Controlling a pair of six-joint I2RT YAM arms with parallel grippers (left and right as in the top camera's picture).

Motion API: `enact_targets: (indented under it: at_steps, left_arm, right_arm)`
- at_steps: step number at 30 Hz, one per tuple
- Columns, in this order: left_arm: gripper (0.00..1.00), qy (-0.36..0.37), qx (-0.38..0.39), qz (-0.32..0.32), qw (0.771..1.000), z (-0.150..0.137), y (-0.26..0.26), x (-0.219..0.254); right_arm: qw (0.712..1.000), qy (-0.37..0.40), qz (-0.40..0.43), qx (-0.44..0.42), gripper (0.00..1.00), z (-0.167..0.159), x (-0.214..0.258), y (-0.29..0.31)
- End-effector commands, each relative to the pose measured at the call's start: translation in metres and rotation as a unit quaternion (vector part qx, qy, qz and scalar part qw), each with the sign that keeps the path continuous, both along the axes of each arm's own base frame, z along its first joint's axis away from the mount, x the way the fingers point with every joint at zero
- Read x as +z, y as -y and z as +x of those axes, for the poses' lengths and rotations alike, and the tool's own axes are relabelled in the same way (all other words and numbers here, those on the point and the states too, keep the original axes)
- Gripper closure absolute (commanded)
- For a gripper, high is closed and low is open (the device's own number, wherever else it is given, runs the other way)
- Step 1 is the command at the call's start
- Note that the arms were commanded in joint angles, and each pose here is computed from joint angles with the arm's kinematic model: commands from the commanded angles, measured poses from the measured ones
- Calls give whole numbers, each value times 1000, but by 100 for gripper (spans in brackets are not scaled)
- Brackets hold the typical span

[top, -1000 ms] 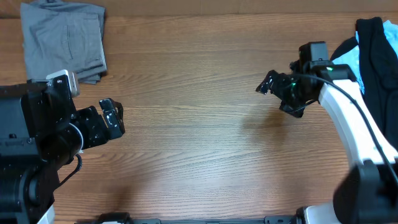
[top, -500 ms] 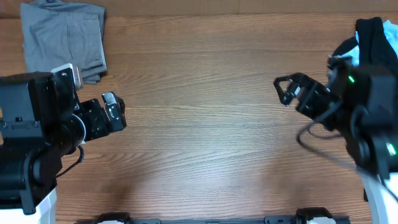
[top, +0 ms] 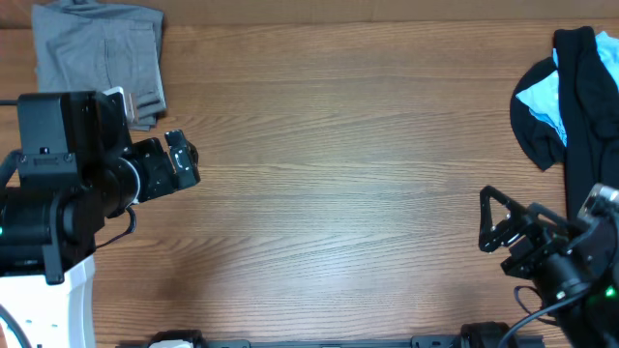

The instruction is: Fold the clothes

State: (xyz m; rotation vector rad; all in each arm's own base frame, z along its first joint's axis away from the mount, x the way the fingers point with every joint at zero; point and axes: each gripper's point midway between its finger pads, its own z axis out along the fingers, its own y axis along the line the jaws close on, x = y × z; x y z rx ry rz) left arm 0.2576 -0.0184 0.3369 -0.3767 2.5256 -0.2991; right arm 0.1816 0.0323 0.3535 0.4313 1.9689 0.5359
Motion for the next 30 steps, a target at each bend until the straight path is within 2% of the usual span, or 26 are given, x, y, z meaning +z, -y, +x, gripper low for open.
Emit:
enact_targets:
  at_steps: [1, 11, 20, 30]
  left_arm:
    - [0, -12, 4, -7, 1000, 4, 1, -6]
    - [0, -43, 4, -8, 999, 17, 1, -21]
    - [0, -68, 4, -8, 998, 27, 1, -34]
    - [0, -82, 4, -9, 997, 33, 0, -42]
  right_arm:
    - [1000, 4, -10, -27, 0, 2, -26, 10]
    - [995, 98, -8, -27, 0, 34, -110, 9]
    - [987, 160, -4, -20, 0, 52, -152, 6]
    - [969, 202, -141, 4, 0, 54, -158, 9]
